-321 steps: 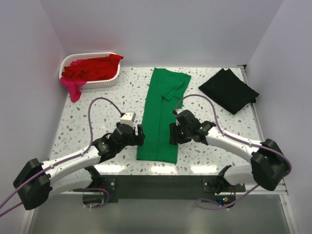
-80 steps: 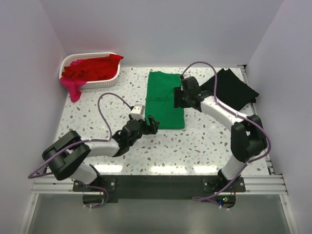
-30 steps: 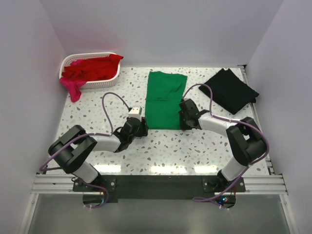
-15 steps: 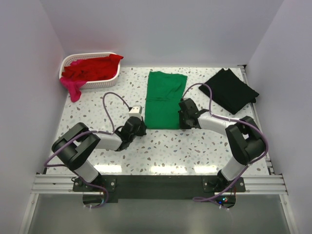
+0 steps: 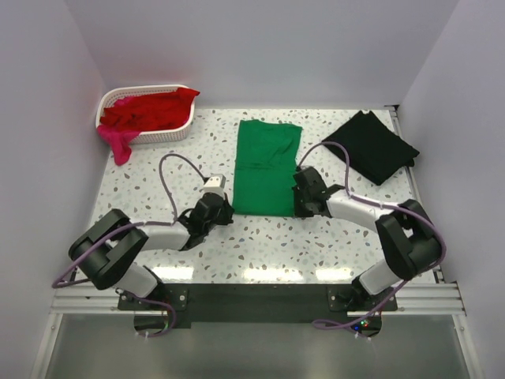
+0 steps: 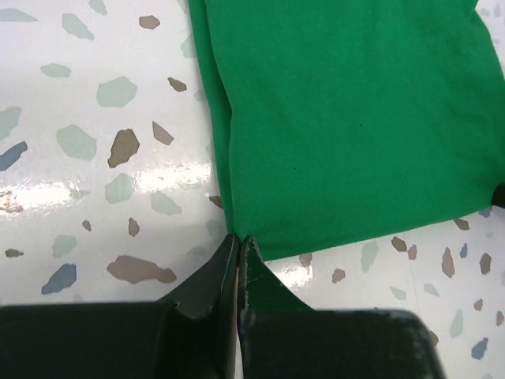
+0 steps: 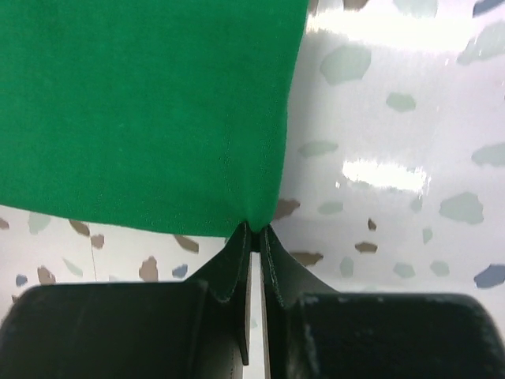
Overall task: Fold and stack the t-shirts
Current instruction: Fold the tshirt, then neatly place the folded tshirt to the corner
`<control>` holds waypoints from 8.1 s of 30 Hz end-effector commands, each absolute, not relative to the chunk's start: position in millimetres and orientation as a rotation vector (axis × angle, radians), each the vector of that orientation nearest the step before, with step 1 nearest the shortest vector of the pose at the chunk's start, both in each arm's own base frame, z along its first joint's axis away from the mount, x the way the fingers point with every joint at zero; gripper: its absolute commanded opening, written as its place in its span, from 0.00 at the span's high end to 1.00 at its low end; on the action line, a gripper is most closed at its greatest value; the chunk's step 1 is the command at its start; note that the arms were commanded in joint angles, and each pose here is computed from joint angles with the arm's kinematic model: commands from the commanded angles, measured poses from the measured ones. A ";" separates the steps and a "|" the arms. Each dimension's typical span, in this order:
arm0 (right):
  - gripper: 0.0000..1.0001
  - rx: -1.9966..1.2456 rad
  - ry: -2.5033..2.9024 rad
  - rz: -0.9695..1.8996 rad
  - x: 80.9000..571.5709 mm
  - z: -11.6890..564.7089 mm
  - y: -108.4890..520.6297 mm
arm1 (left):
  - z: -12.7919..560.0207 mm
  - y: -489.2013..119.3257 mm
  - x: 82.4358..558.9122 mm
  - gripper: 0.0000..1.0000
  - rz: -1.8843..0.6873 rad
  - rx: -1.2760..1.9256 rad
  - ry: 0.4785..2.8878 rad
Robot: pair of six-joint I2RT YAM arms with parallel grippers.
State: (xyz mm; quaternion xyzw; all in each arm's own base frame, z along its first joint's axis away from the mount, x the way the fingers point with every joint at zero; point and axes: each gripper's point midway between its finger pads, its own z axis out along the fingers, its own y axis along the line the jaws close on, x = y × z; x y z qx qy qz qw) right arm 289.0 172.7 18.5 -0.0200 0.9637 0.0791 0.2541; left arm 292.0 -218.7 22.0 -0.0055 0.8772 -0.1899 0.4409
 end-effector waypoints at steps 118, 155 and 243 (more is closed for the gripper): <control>0.02 0.071 2.360 0.774 529.5 75.1 150.8 | 63.1 -225.0 552.4 0.31 -0.682 0.029 2.015; 0.53 0.098 2.576 0.961 504.6 -11.7 184.7 | 38.0 -216.9 550.2 0.63 -0.620 0.003 2.099; 1.00 0.379 1.980 0.562 566.3 327.5 -65.3 | 73.3 -175.8 518.8 0.12 -0.643 -0.051 2.057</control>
